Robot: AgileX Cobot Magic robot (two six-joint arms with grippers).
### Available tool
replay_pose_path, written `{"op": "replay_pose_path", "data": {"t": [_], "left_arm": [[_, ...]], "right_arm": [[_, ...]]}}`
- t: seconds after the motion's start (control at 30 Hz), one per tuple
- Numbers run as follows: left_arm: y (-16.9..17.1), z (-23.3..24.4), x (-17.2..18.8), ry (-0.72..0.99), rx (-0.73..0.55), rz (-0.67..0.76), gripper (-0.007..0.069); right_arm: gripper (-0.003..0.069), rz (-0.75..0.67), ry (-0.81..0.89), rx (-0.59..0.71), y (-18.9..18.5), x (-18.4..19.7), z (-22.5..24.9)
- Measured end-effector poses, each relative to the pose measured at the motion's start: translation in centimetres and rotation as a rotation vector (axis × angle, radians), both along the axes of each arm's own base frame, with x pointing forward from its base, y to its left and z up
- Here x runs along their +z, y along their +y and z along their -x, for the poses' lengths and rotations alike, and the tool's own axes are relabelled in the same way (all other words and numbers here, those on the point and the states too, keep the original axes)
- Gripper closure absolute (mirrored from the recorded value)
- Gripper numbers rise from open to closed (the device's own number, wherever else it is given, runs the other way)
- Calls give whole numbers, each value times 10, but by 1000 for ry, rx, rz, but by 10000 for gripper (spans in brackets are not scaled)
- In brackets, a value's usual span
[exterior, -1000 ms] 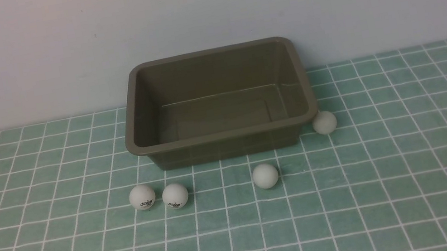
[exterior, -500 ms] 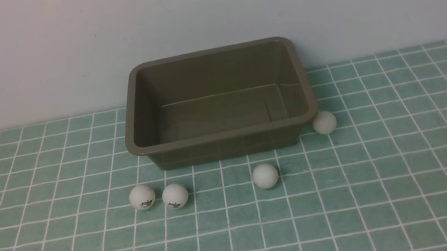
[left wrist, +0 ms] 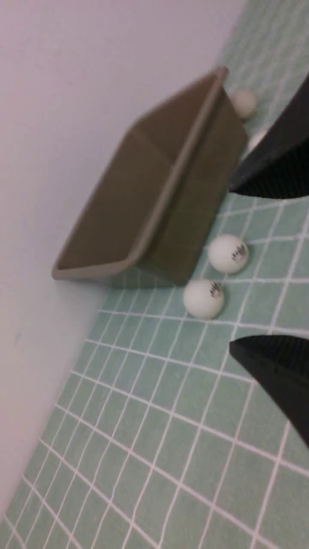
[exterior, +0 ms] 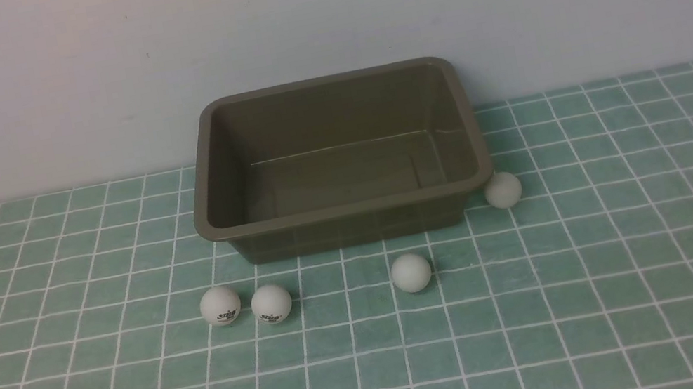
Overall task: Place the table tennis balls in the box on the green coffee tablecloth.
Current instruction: 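Reach for and grasp a ping pong ball on the table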
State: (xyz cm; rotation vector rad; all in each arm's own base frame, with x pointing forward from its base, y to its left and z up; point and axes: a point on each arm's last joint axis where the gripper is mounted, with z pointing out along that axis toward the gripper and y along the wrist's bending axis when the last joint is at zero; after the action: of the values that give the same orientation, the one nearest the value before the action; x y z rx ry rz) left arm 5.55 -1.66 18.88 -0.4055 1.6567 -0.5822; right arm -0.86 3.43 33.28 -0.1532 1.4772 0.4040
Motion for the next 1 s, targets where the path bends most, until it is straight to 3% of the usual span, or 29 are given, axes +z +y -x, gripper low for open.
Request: {"op": "replay_pose_path", "data": {"t": [0.17,0.5,0.67,1.0], "left_arm": [[2,-1,6,-52,27,84,230],[-19,14,68,-192,-212,-220,230],[-19,-2,87,-35,-295,-444,230],[-4,-51,95,241,-328,-653,230]], "right_arm": [[177,15,34,21,2,-3,0],[177,82,79,37,3,-6,-7],[177,222,109,57,4,-9,-17],[177,365,198,114,6,-13,-43]]}}
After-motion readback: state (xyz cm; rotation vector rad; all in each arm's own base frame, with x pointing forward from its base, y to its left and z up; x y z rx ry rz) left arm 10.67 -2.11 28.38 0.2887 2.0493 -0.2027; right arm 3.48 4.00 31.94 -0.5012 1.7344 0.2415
